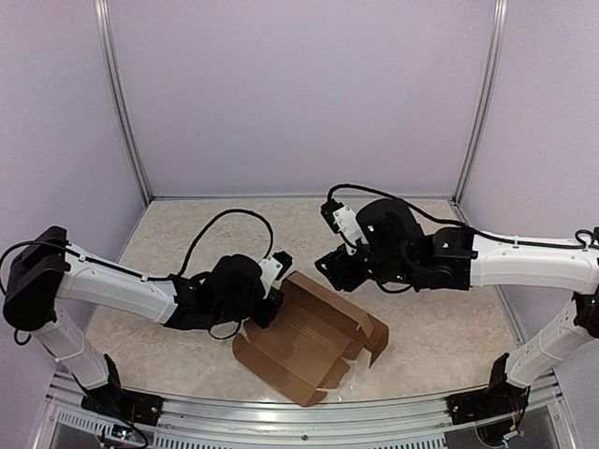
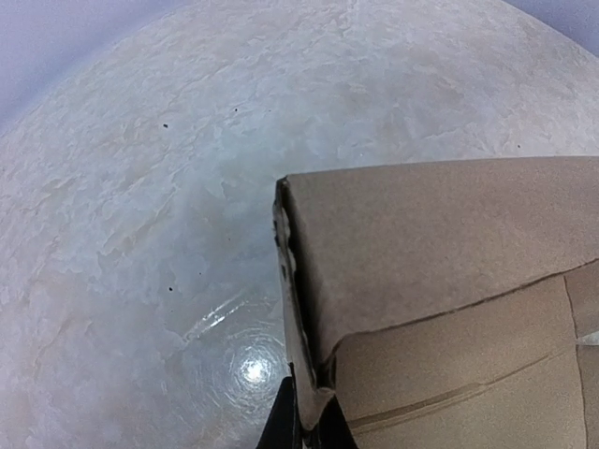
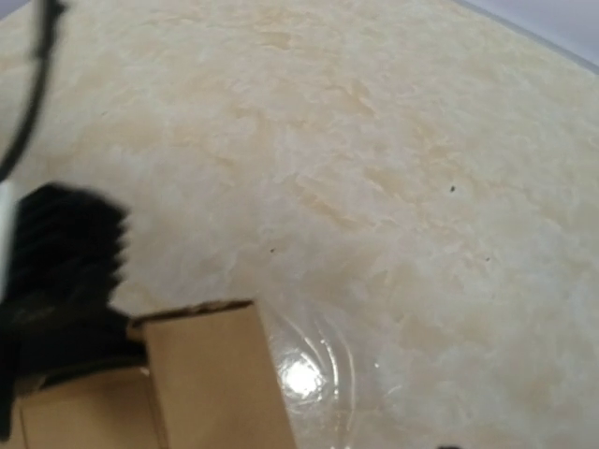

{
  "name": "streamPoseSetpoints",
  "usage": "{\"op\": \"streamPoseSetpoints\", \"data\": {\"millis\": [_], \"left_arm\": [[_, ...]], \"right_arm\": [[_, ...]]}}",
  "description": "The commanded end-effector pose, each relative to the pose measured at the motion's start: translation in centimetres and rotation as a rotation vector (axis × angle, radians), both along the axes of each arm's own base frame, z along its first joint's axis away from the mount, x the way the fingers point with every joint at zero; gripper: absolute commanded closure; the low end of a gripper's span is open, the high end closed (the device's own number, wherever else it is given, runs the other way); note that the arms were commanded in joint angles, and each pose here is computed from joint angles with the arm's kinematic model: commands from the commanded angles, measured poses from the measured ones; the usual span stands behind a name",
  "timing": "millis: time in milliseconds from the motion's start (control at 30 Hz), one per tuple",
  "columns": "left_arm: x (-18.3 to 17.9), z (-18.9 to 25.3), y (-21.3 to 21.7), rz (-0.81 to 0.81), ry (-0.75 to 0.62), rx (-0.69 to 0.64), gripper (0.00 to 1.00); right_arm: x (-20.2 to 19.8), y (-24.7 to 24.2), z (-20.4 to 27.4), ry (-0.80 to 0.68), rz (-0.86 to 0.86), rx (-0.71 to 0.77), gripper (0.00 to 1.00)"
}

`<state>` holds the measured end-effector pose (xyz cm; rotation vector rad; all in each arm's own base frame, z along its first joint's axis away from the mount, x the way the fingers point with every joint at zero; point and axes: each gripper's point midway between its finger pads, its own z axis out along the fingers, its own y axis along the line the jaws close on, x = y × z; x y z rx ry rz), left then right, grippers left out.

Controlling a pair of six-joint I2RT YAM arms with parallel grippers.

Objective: Fold the paper box

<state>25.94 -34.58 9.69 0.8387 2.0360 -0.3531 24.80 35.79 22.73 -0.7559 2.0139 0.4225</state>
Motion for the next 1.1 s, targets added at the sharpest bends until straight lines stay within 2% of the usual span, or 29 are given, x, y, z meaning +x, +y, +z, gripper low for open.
{"op": "streamPoseSetpoints", "data": {"millis": [0,100,200,233,933,1067], "left_arm": [[0.7,0.7,-1.6,-0.061,-0.059,-0.016,1.0],[0.8,0.2,-2.0,-0.065,-0.063,-0.013,1.0],[1.0,-0.3,-2.3,-0.066,-0.063,-0.012,1.0],[1.1,-0.3,-2.2,-0.057,-0.064,-0.012,1.0],[0.6,-2.2,-2.1,-0.024,-0.05,-0.055,1.0],[0.7,-2.3,-2.1,-0.014,-0.05,-0.063,0.94]], "right_arm": [[1.0,0.1,0.9,0.059,-0.011,0.176,0.48],[1.7,0.3,0.3,0.09,-0.016,0.226,0.67],[2.2,1.2,-0.3,0.12,0.004,0.257,0.95],[2.3,1.6,-0.6,0.129,0.012,0.263,1.0],[3.4,6.8,-7.1,0.27,0.08,0.278,1.0],[3.1,6.9,-9.5,0.32,0.072,0.277,1.0]]}}
